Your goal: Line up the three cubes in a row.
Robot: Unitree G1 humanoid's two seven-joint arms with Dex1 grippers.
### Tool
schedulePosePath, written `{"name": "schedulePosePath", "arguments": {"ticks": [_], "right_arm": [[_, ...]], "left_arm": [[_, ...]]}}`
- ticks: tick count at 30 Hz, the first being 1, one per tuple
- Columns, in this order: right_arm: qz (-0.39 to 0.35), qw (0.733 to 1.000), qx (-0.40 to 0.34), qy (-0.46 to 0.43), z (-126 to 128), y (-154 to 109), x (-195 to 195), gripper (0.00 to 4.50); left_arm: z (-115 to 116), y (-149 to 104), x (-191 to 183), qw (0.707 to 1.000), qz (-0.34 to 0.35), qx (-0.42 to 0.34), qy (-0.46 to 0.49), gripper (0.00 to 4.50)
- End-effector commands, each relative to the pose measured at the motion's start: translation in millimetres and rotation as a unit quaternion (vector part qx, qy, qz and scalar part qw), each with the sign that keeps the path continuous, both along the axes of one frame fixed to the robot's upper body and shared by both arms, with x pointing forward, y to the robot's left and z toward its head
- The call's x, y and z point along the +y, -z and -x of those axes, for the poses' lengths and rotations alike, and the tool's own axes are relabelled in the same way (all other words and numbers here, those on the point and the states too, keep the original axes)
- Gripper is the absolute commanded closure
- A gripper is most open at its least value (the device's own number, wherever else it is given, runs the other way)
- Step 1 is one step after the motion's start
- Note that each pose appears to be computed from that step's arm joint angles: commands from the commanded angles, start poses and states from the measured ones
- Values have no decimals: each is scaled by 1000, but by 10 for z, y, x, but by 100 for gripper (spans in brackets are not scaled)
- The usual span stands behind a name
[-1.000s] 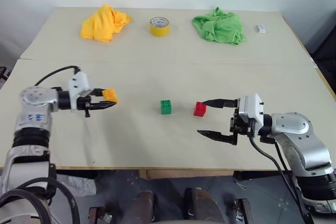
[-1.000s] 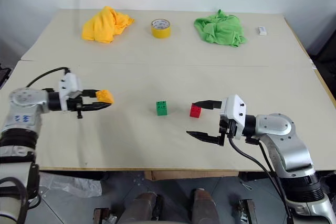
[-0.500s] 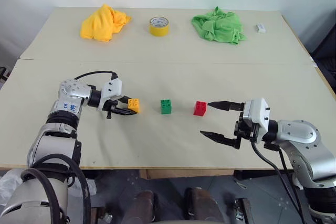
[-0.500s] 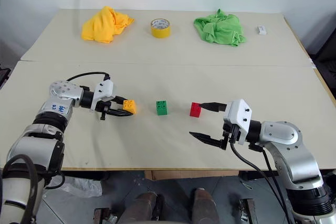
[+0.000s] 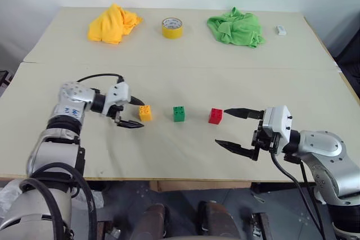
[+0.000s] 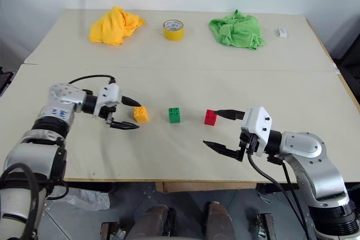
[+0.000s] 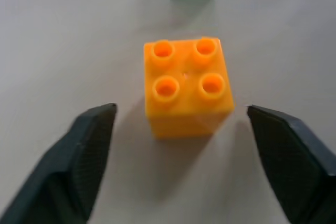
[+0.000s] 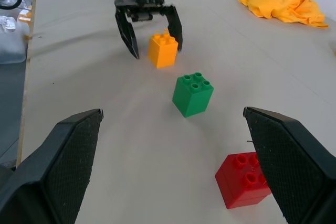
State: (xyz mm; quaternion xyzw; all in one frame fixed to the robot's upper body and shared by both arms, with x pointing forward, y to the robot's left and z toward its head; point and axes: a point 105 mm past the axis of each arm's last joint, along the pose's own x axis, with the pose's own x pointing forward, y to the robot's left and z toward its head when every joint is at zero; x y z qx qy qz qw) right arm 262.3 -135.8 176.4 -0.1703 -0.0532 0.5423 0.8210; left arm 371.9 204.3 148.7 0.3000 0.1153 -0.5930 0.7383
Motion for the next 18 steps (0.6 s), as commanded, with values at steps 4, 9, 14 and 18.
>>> {"name": "schedulePosePath", "arguments": {"ticks": [4, 9, 14, 18], "right_arm": [[47, 999, -19, -16, -161, -117, -333, 0], [91, 995, -14, -33, -341, -154, -511, 0], [106, 993, -7, -46, -402, -182, -542, 0], [102, 994, -5, -44, -408, -182, -546, 0]], "left_arm": [[264, -381, 480, 995, 70, -59, -30, 2], [432, -375, 589, 994, 60, -74, -44, 2], [425, -475, 572, 989, 76, -106, -68, 2], [467, -424, 594, 990, 70, -96, -76, 2]]}}
